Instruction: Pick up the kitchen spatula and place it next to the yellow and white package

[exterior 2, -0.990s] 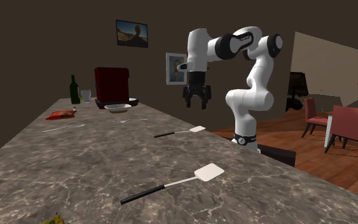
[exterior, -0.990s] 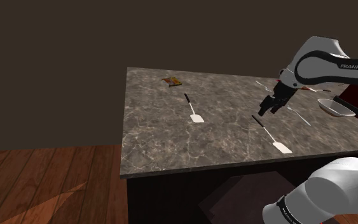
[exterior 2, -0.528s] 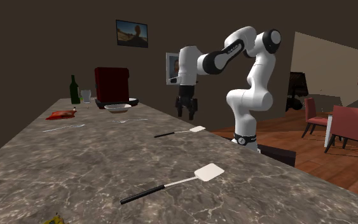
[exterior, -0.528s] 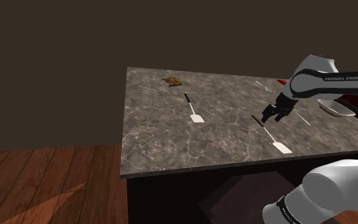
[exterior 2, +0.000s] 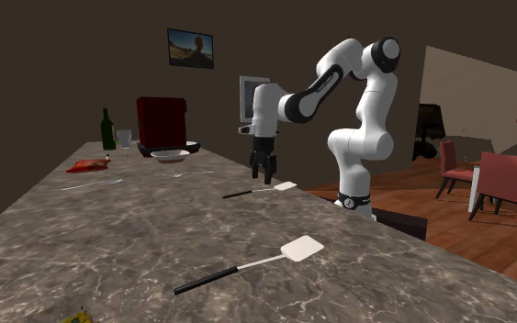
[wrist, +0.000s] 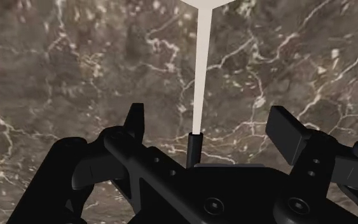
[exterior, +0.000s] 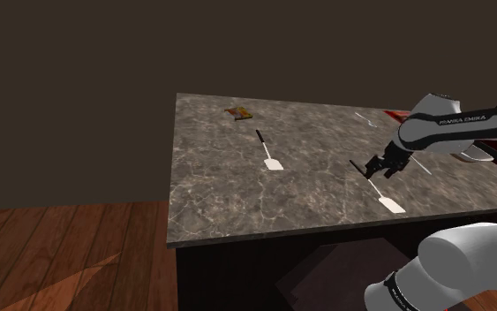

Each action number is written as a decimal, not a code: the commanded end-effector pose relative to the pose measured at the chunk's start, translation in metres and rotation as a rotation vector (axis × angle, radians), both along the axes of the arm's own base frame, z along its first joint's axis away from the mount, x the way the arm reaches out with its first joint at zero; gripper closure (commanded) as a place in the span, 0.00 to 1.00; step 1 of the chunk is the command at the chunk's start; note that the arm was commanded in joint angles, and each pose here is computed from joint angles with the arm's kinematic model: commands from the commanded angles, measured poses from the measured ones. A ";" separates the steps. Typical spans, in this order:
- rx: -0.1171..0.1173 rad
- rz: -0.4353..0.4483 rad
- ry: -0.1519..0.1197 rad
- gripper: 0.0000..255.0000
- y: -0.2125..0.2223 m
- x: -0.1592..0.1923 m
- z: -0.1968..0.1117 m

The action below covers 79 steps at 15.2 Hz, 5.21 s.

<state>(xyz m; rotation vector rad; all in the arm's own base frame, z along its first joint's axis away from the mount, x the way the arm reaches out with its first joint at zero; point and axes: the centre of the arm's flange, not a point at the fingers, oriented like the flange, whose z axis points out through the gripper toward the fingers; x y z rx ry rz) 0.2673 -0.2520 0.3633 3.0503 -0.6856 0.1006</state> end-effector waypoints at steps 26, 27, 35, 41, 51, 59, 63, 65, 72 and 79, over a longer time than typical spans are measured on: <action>-0.001 -0.001 -0.001 1.00 -0.003 0.002 0.002; -0.001 -0.001 -0.001 1.00 -0.003 0.002 0.007; -0.001 -0.001 -0.001 1.00 -0.003 0.002 0.049; -0.001 -0.001 -0.001 1.00 -0.003 0.002 0.081; -0.001 -0.001 -0.001 1.00 0.005 0.013 0.124; -0.001 -0.001 -0.001 1.00 0.070 0.096 0.124; -0.001 -0.001 -0.001 1.00 0.103 0.137 0.124; -0.001 -0.001 -0.001 1.00 0.119 0.158 0.124; -0.001 -0.001 -0.001 1.00 0.176 0.231 0.124; -0.001 -0.001 -0.001 1.00 0.233 0.304 0.124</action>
